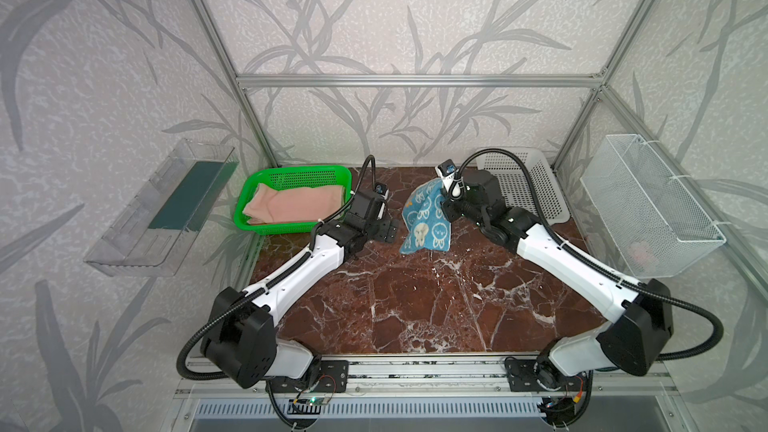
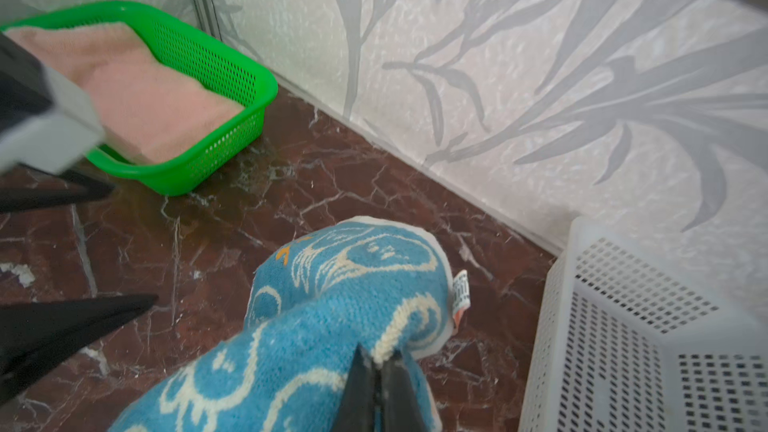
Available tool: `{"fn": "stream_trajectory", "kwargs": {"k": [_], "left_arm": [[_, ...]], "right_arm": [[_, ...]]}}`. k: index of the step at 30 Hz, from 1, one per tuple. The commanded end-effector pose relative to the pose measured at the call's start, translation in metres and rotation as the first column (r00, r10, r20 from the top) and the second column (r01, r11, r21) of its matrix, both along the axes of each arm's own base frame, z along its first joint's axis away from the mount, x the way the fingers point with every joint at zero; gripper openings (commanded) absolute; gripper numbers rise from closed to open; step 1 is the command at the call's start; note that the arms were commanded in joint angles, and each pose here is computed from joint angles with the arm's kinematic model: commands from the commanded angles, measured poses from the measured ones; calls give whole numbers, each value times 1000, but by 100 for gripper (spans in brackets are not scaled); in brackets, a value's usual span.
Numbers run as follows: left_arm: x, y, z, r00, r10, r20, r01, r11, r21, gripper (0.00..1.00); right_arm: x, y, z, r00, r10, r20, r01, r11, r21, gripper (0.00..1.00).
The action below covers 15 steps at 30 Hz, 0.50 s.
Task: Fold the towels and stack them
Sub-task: 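Lift the blue towel out of the white basket with the right gripper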
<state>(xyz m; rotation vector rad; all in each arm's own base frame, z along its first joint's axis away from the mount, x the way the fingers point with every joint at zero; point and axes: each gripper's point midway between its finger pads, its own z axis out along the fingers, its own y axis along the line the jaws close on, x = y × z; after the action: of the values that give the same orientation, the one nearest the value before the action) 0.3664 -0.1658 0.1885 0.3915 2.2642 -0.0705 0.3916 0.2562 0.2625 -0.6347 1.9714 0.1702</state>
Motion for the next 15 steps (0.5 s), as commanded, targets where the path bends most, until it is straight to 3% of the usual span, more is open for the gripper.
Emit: {"fn": "stream_trajectory", "kwargs": {"k": [1, 7, 12, 15], "left_arm": [[-11, 13, -3, 1000, 31, -6, -30, 999, 36, 97], [-14, 14, -12, 999, 33, -22, -32, 999, 30, 97], [-10, 11, -18, 999, 39, -34, -38, 999, 31, 97], [-9, 13, -18, 998, 45, -33, -44, 998, 41, 97]], "right_arm": [[-6, 0, -62, 984, -42, -173, 42, 999, -2, 1], [-23, -7, -129, 937, -78, -341, 43, 993, -109, 2], [-51, 29, -141, 923, 73, -379, -127, 985, -119, 7], [-75, 46, -155, 887, 140, -439, -218, 967, -134, 11]]}}
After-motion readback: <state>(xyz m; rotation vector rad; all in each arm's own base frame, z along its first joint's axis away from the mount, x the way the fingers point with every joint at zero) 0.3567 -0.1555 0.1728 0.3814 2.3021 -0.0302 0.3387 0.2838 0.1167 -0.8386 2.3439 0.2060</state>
